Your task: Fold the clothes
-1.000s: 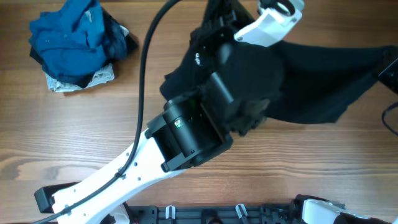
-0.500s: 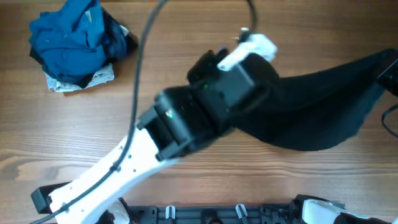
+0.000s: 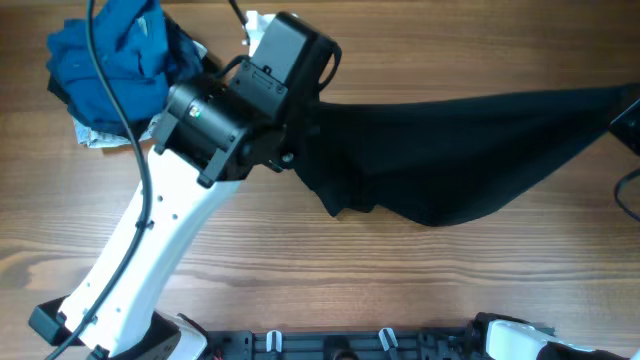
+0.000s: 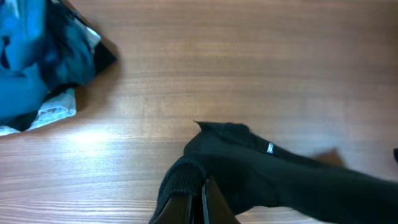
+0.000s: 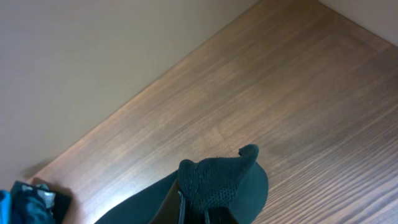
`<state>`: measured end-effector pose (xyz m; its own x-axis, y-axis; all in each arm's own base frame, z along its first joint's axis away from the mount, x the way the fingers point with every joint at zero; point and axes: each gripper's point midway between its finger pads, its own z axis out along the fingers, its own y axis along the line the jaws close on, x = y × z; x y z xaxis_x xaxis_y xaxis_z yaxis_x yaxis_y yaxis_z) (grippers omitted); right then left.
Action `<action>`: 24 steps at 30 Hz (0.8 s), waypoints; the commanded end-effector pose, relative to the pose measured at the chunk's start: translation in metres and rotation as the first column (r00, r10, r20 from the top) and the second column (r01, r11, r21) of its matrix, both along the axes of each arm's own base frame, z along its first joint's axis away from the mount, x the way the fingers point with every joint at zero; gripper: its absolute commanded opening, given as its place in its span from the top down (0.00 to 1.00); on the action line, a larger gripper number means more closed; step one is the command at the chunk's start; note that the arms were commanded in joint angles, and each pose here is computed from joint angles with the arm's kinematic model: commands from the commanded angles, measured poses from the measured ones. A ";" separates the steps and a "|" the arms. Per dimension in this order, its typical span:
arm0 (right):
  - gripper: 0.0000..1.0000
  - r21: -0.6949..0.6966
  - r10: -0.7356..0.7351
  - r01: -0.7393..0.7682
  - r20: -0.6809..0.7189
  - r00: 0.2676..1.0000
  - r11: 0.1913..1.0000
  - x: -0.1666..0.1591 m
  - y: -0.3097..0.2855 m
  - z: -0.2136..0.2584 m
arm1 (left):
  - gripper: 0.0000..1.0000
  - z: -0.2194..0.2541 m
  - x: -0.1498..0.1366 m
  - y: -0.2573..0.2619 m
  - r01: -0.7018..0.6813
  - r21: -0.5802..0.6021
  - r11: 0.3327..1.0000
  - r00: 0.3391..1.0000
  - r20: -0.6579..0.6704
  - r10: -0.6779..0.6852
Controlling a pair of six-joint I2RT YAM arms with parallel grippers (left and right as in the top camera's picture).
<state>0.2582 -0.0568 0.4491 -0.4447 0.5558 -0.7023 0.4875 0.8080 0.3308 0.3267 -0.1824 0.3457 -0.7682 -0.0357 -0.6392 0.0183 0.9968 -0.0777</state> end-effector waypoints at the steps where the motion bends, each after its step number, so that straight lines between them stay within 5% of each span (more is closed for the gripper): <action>1: 0.96 -0.010 -0.068 0.068 0.028 0.997 0.998 -0.003 -0.009 0.007 | 0.96 0.046 -0.007 0.015 -0.071 -0.069 0.995 0.990 0.117 0.079; 9: 0.96 -0.007 -0.064 0.065 0.023 0.998 0.998 -0.003 -0.008 0.006 | 0.96 0.007 -0.031 -0.001 0.006 -0.170 0.985 0.986 -0.164 -0.035; 16: 0.96 -0.017 -0.055 0.056 0.009 0.998 0.998 -0.006 -0.008 0.004 | 0.96 -0.029 -0.028 0.024 -0.079 -0.093 0.993 0.941 -0.335 0.044; 24: 0.96 0.004 -0.049 0.048 0.028 0.998 0.999 -0.011 -0.004 0.007 | 0.96 0.027 -0.052 0.048 -0.068 -0.194 0.979 0.983 -0.178 0.033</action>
